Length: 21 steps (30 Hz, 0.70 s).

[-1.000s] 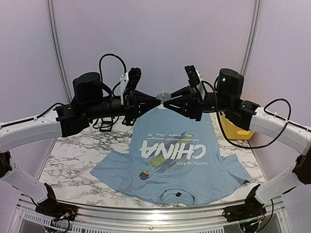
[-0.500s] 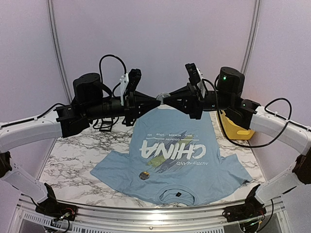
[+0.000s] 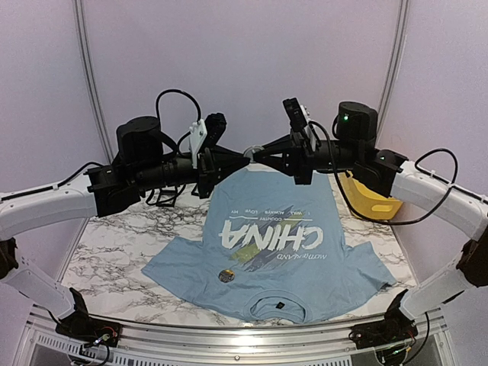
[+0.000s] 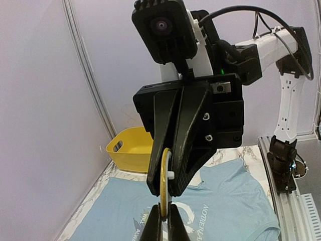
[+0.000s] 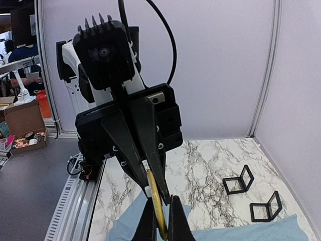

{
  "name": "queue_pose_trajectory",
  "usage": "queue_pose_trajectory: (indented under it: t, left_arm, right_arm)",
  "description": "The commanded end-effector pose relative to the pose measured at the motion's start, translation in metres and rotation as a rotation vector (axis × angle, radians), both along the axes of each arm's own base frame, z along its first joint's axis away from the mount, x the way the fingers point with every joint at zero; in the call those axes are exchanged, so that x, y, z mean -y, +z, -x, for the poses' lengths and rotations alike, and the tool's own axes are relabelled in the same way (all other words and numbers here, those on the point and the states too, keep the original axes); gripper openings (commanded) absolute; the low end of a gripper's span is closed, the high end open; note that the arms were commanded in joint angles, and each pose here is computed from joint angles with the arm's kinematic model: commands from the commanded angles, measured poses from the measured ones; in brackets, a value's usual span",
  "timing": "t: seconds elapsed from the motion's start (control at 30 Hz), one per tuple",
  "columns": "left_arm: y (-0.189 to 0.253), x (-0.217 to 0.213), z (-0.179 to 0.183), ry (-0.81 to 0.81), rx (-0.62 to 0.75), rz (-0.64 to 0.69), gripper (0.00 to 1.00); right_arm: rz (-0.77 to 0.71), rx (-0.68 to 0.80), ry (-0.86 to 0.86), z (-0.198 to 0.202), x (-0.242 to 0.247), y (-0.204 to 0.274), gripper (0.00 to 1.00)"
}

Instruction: Pin the brooch onto the clothing

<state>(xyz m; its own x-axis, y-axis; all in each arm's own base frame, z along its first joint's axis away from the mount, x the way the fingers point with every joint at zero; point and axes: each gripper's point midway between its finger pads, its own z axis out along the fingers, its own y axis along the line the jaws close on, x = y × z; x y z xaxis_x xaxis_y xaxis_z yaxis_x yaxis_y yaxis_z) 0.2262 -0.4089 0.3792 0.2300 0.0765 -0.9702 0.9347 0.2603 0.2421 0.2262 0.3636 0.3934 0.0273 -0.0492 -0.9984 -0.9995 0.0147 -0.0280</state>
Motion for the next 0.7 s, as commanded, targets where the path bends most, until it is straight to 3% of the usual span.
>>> queue_pose_trajectory:
  t: [0.0, 0.67]
  left_arm:
    - [-0.004, 0.014, 0.043, -0.153, 0.089, -0.076, 0.00]
    - [0.003, 0.014, 0.057, -0.212, 0.098, -0.058, 0.00]
  right_arm:
    - [0.065, -0.031, -0.148, -0.032, -0.008, -0.012, 0.01]
    - [0.094, 0.037, -0.109, -0.020, -0.019, -0.019, 0.11]
